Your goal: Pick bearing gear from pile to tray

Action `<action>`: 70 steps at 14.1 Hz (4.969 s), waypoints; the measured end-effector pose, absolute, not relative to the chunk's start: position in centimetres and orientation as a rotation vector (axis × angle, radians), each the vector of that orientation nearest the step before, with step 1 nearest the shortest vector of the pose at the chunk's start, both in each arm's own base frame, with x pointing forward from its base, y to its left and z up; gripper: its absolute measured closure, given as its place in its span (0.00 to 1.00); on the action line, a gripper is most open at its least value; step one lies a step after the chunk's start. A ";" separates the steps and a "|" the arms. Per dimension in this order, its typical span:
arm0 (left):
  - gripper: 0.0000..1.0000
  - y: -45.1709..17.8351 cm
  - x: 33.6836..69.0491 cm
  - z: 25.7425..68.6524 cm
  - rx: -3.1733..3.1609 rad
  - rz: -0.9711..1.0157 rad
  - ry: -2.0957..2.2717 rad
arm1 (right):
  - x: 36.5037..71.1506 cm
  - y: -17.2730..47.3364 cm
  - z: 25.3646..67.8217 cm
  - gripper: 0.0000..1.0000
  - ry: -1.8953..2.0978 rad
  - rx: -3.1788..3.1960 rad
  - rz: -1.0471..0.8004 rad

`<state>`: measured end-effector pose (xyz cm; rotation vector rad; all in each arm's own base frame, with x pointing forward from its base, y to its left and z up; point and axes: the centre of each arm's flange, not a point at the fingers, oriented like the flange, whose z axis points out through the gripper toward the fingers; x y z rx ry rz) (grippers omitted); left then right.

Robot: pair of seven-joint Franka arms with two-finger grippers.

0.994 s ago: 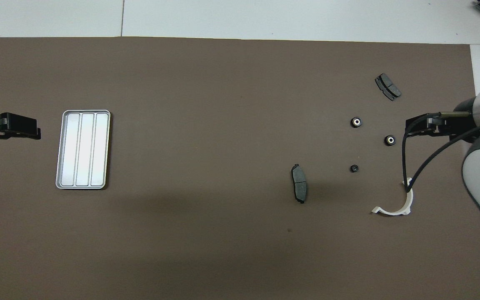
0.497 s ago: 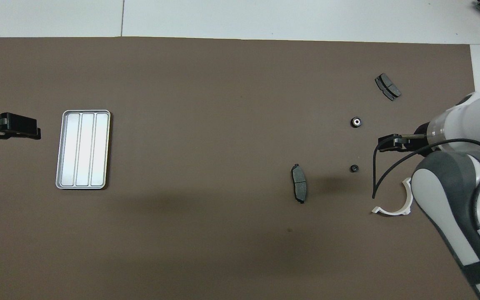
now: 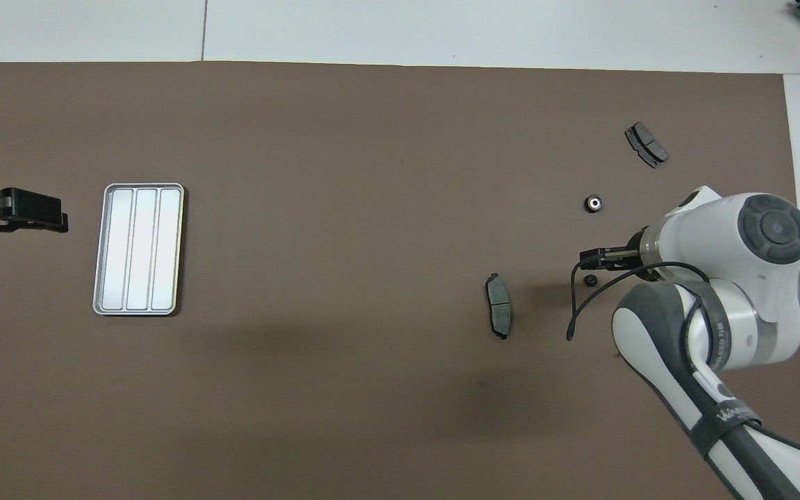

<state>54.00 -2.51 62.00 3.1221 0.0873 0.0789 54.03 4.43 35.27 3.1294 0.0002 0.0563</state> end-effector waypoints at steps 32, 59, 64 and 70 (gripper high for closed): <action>0.00 -2.5 54.0 62.0 3.122 0.079 0.087 | 53.2 12.6 33.8 0.77 -0.089 3.156 0.196; 0.00 -2.6 53.8 62.0 3.123 0.069 0.084 | 52.1 45.7 29.9 0.40 -0.441 3.232 0.225; 0.00 -2.9 53.7 62.1 3.124 0.067 0.077 | 55.9 41.2 32.8 0.00 -0.487 3.219 0.293; 0.00 -9.7 53.4 61.2 3.112 0.148 -0.104 | 59.2 26.3 37.4 0.00 -0.395 3.174 0.304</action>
